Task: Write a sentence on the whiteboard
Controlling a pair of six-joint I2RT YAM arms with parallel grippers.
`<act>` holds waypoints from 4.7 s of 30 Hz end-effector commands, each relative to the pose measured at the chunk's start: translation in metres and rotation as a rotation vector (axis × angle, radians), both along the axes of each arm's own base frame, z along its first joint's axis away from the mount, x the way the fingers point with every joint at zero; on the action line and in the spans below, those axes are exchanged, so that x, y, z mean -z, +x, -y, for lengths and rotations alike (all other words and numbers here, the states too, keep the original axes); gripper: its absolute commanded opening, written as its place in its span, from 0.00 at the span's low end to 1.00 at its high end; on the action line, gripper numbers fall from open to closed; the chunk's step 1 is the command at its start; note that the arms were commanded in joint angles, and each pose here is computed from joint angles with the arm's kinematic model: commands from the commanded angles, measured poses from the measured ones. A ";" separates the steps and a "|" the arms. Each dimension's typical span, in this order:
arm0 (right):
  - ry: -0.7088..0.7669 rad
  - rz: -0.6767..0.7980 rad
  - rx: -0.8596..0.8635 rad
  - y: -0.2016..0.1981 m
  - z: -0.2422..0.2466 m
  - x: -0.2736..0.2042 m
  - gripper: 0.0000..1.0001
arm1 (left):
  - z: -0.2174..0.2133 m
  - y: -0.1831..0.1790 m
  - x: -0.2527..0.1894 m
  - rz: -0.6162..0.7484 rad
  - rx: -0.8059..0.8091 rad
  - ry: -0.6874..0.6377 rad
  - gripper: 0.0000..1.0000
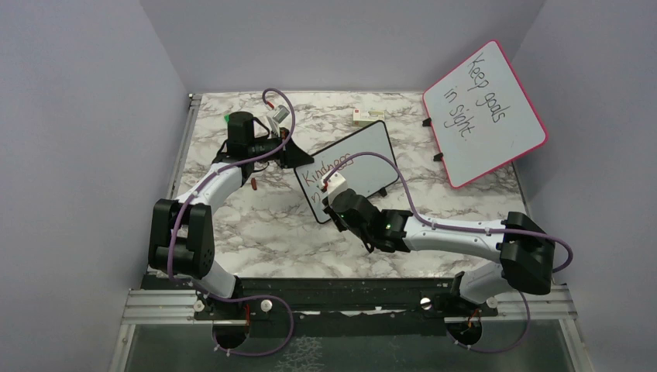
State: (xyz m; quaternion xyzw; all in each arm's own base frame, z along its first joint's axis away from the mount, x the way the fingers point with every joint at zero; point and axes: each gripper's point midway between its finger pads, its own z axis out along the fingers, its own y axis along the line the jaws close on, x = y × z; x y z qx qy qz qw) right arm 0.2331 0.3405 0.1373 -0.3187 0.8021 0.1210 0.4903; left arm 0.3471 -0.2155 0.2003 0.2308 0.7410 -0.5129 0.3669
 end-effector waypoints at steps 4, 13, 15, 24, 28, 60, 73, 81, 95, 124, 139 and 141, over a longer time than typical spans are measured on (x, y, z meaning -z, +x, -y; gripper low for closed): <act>0.018 0.011 0.013 0.001 0.000 -0.005 0.01 | -0.003 -0.003 0.011 -0.053 -0.024 0.031 0.00; 0.067 0.072 0.047 0.011 -0.003 -0.023 0.01 | -0.003 -0.003 0.011 -0.052 -0.022 0.031 0.00; 0.071 0.080 0.052 0.013 -0.002 -0.025 0.01 | -0.003 -0.003 0.011 -0.051 -0.023 0.030 0.00; 0.083 0.103 0.067 0.016 -0.001 -0.030 0.01 | -0.003 -0.003 0.011 -0.052 -0.022 0.030 0.00; 0.087 0.112 0.071 0.018 -0.002 -0.033 0.01 | -0.003 -0.003 0.011 -0.053 -0.021 0.030 0.00; 0.010 0.034 0.060 0.006 0.013 -0.009 0.01 | -0.003 -0.003 0.010 -0.049 -0.022 0.030 0.00; 0.081 0.116 0.089 0.018 0.006 -0.036 0.01 | -0.003 -0.003 0.010 -0.049 -0.024 0.030 0.00; 0.068 0.114 0.099 0.022 0.006 -0.031 0.01 | -0.003 -0.003 0.010 -0.050 -0.021 0.030 0.00; 0.055 0.107 0.110 0.024 0.006 -0.024 0.01 | -0.003 -0.003 0.010 -0.049 -0.021 0.029 0.00; 0.027 0.061 0.112 0.019 0.012 -0.009 0.01 | -0.003 -0.004 0.009 -0.046 -0.020 0.029 0.00; -0.012 -0.010 0.092 0.008 0.017 0.012 0.01 | -0.003 -0.003 0.009 -0.046 -0.021 0.029 0.00; -0.015 -0.014 0.091 0.007 0.018 0.013 0.01 | -0.003 -0.003 0.009 -0.047 -0.021 0.029 0.00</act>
